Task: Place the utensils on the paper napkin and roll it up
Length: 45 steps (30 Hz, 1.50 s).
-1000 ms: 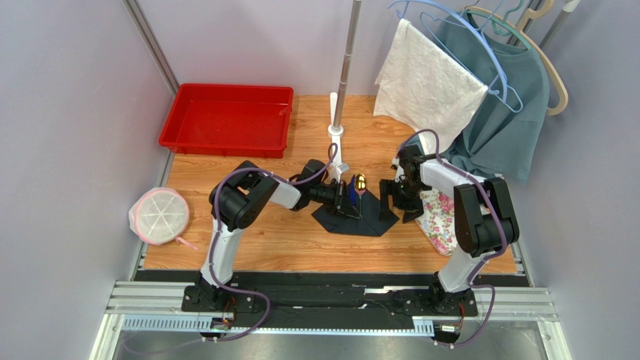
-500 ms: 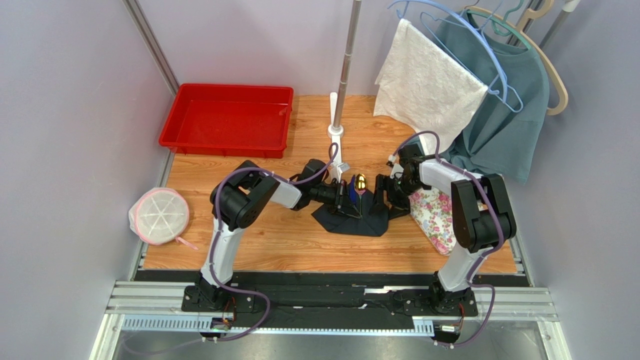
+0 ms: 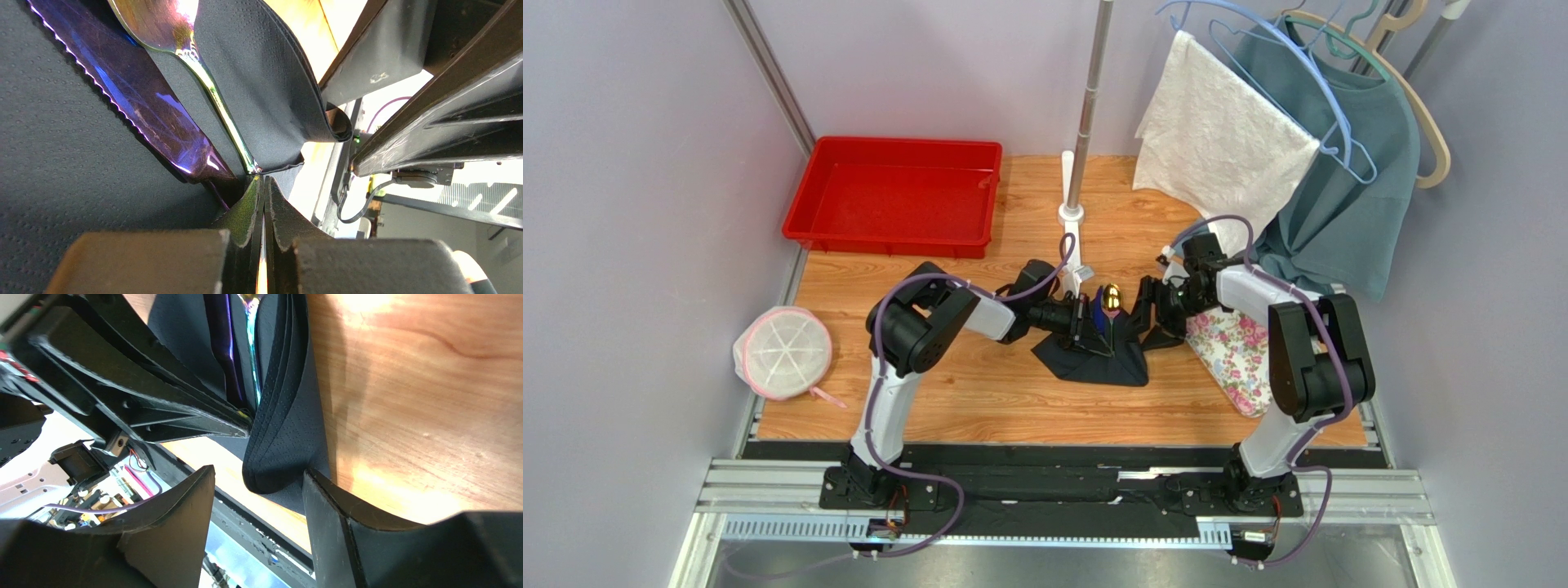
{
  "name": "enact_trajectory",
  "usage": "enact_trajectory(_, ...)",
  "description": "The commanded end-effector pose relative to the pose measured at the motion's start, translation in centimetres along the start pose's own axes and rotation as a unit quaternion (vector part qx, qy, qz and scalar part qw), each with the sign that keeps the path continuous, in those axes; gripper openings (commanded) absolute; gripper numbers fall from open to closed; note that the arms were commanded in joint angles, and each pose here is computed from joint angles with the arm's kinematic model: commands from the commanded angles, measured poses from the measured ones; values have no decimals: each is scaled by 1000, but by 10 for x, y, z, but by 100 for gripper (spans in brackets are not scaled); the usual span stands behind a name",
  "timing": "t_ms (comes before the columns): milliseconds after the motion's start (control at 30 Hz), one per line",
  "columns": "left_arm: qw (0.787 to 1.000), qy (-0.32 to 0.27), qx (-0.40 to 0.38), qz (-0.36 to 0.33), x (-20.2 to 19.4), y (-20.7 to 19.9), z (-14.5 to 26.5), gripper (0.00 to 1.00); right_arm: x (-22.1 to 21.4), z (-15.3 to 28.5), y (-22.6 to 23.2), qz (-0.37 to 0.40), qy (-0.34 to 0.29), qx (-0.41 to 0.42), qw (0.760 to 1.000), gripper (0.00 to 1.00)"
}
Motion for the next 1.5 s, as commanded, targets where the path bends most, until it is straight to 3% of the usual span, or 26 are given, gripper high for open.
enact_trajectory(0, 1000, -16, 4, -15, 9, 7, -1, 3, -4, 4, 1, -6, -2, 1, 1000, 61)
enact_trajectory(100, 1000, -18, 2, -16, 10, 6, -1, 3, -4, 2, -14, -7, -6, -35, 999, 70)
enact_trajectory(167, 1000, -18, 3, -17, 10, 6, -1, 3, -7, -1, -18, -12, 3, -37, 999, 70)
enact_trajectory(300, 1000, -18, 3, -16, 10, 6, -1, 3, -13, -2, -17, -22, 18, -23, 999, 60)
enact_trajectory(500, 1000, -20, 7, -15, 9, 9, -1, 3, -9, 7, -16, -12, 8, -33, 999, 56)
enact_trajectory(567, 1000, -19, 12, -9, 8, 13, -1, 2, -9, 6, -17, -14, 10, -34, 999, 47)
enact_trajectory(600, 1000, -20, 13, -8, 8, 14, -2, 1, -8, 5, -16, -15, 12, -31, 999, 33)
enact_trajectory(667, 1000, -20, 12, -4, 8, 14, -2, 1, -7, 4, -12, -16, 19, -19, 1000, 22)
enact_trajectory(700, 1000, -21, 13, -4, 9, 14, -2, 1, -8, 3, -10, -20, 23, -15, 999, 12)
enact_trajectory(800, 1000, -23, 15, -6, 10, 14, -1, 0, -8, -1, -5, -31, 41, 2, 999, 0)
enact_trajectory(1467, 1000, -23, 20, -7, 13, 15, 1, 0, -11, -29, 26, -88, 80, 54, 991, 0)
Point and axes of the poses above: each gripper's point midway between its finger pads, its own z axis back along the fingers, its own y axis along the line the jaws close on, x = y × z, the point moved 1 cm from there along z, back along the fingers, and after that the axes turned 2 degrees about -z, right-handed, at the moved point
